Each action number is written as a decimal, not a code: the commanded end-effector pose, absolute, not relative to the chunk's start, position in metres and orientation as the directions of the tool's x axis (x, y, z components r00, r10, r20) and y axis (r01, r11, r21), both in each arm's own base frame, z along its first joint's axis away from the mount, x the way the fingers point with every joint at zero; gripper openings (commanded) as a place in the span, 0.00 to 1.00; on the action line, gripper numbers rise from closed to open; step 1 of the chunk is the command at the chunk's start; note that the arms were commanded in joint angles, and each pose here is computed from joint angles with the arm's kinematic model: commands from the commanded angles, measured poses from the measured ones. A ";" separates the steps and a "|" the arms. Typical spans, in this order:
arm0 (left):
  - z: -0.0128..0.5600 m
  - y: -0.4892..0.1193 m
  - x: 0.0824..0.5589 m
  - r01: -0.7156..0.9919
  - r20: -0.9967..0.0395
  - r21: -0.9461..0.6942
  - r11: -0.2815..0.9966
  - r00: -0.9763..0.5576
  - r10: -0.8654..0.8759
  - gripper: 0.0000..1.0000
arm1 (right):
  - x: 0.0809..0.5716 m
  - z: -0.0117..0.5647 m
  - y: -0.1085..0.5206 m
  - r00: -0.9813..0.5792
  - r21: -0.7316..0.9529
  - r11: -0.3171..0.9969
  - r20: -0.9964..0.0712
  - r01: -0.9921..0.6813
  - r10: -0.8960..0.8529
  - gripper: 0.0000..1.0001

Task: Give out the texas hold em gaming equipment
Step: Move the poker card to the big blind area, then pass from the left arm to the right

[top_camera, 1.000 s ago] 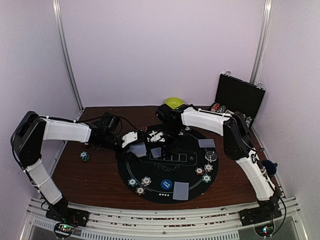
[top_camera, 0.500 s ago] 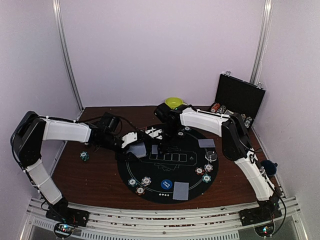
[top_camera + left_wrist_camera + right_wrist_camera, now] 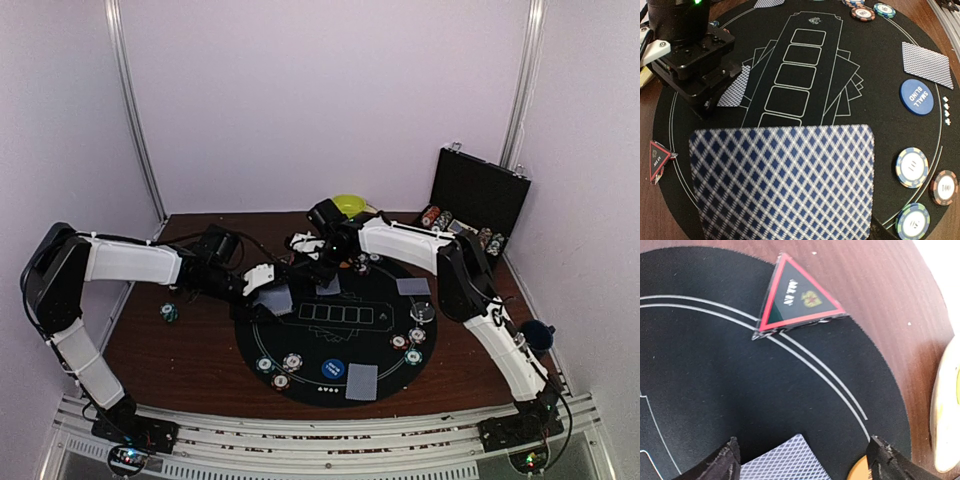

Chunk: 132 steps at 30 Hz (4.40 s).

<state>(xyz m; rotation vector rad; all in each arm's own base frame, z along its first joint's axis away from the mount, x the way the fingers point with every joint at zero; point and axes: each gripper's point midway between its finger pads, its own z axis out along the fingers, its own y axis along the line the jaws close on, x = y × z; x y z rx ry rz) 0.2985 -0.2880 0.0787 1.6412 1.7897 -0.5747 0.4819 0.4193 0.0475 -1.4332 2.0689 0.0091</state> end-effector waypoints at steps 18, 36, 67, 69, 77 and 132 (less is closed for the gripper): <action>0.106 -0.296 0.308 0.981 -0.746 0.156 0.119 0.038 0.665 0.60 | 0.416 0.073 0.377 0.049 -0.282 0.029 -0.265 -0.959 -0.963 0.78; 0.104 -0.296 0.309 0.981 -0.744 0.153 0.121 0.034 0.668 0.60 | 0.460 0.030 0.367 -0.028 -0.446 0.100 -0.165 -0.889 -0.986 0.66; 0.106 -0.296 0.308 0.981 -0.746 0.155 0.119 0.037 0.665 0.60 | 0.454 0.021 0.408 0.015 -0.400 0.086 -0.242 -0.912 -0.970 0.74; 0.107 -0.296 0.309 0.981 -0.747 0.156 0.119 0.038 0.664 0.60 | 0.461 0.017 0.405 -0.002 -0.431 0.101 -0.225 -0.897 -0.974 0.75; 0.105 -0.296 0.309 0.981 -0.746 0.153 0.118 0.036 0.665 0.60 | 0.493 0.023 0.405 -0.055 -0.553 0.182 -0.238 -0.813 -0.970 0.75; 0.128 -0.288 0.323 0.972 -0.671 0.193 0.132 0.033 0.741 0.60 | 0.421 0.246 0.387 -0.245 -0.107 0.546 -0.811 -0.831 -0.532 1.00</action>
